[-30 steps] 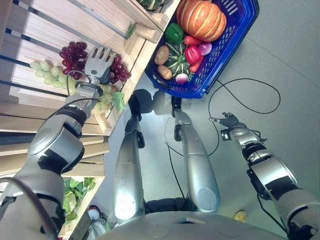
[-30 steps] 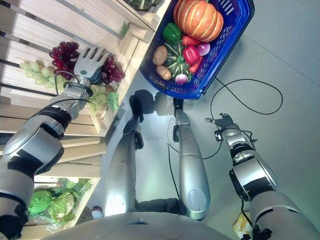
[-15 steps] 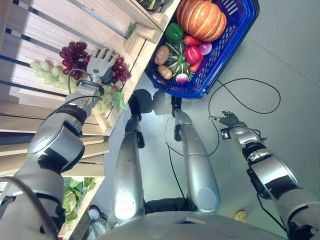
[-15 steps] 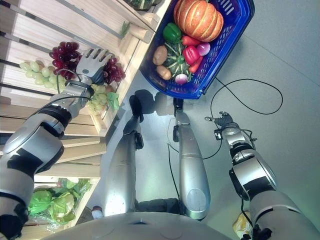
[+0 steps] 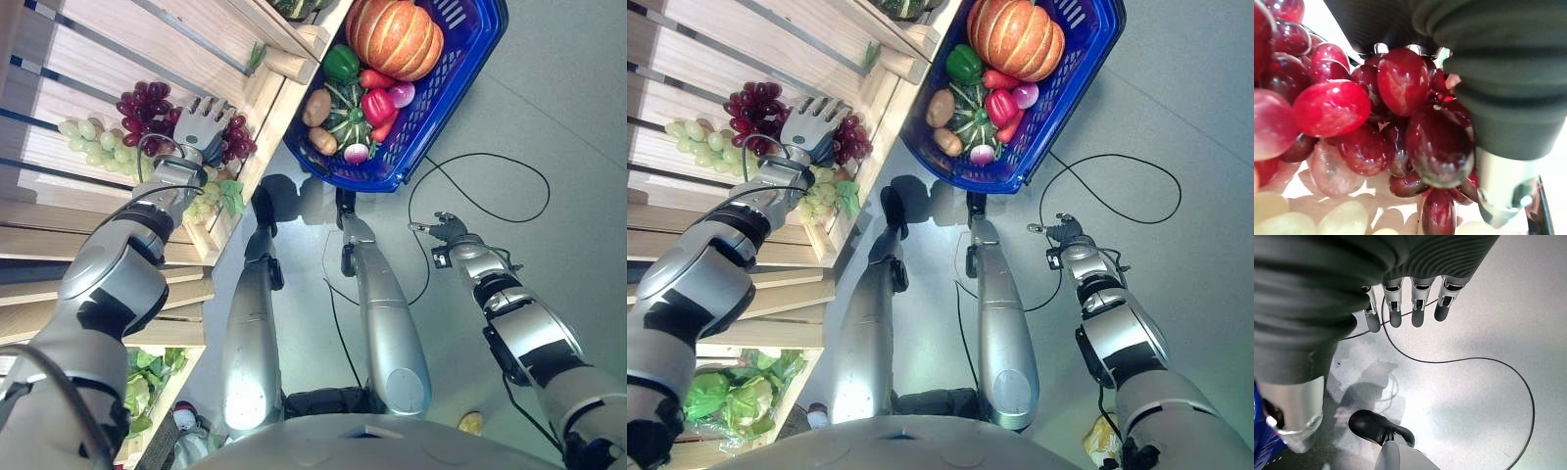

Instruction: Pick up fruits and vegetables into the basket

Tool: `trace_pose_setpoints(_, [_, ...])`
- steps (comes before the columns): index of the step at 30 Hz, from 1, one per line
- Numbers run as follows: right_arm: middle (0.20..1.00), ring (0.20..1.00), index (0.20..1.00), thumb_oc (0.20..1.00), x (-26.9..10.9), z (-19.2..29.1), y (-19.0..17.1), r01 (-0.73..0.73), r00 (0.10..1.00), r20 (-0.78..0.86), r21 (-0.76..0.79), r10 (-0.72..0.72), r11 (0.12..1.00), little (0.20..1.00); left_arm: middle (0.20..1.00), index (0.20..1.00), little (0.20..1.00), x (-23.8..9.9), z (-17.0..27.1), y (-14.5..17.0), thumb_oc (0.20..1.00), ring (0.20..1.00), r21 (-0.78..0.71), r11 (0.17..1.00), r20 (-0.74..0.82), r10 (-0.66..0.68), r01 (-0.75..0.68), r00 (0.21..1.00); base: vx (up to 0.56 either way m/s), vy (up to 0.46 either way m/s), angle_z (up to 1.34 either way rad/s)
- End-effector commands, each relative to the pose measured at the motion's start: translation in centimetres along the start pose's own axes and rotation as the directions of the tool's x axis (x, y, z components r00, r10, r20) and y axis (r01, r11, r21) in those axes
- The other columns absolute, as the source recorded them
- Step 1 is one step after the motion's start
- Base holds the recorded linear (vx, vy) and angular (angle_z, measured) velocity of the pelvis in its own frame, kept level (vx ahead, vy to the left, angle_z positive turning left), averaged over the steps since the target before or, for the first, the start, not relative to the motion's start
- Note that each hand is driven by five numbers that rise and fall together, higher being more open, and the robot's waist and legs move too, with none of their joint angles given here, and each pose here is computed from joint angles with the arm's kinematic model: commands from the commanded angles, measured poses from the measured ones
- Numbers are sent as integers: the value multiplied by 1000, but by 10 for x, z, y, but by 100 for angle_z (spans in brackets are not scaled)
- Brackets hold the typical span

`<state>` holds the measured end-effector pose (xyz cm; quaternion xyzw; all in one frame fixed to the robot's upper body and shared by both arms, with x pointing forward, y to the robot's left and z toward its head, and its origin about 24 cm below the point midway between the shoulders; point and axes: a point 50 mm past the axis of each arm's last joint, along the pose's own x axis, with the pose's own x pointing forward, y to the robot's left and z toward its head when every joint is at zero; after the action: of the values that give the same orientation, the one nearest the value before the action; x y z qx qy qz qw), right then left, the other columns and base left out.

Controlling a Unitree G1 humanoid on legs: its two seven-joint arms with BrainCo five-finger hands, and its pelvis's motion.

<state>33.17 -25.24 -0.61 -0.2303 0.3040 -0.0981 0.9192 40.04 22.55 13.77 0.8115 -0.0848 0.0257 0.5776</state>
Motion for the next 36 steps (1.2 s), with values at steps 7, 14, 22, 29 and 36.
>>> trace_pose_setpoints(7, [1000, 1000, 1000, 1000, -1, -25, -9, 36, 997, -73, -19, -37, 999, 1000, 200, 200, 200, -23, -1, -49, 200, 200, 4, 952, -73, -303, 305, 950, 0, 0, 0])
trace_pose_setpoints(14, [1000, 1000, 1000, 1000, -1, -24, -11, 38, 997, -71, -20, -40, 999, 1000, 200, 200, 200, -24, -1, -51, 200, 200, -14, 948, -78, -319, 319, 944, 0, 0, 0])
trace_pose_setpoints(22, [1000, 1000, 1000, 1000, -1, -27, -14, 42, 996, -73, -22, -44, 999, 1000, 200, 200, 200, -25, -4, -51, 200, 200, -37, 944, -85, -329, 327, 941, 0, 0, 0])
trace_pose_setpoints(29, [1000, 1000, 1000, 1000, -1, -26, -15, 41, 997, -69, -22, -42, 999, 1000, 200, 200, 200, -23, -7, -48, 200, 200, -204, 937, -123, -312, 284, 942, 0, 0, 0])
trace_pose_setpoints(36, [1000, 1000, 1000, 1000, -1, -28, -16, 53, 997, -56, -6, -53, 999, 1000, 200, 200, 200, -18, -16, -32, 200, 200, -798, 600, -230, -226, -50, 947, 0, 0, 0])
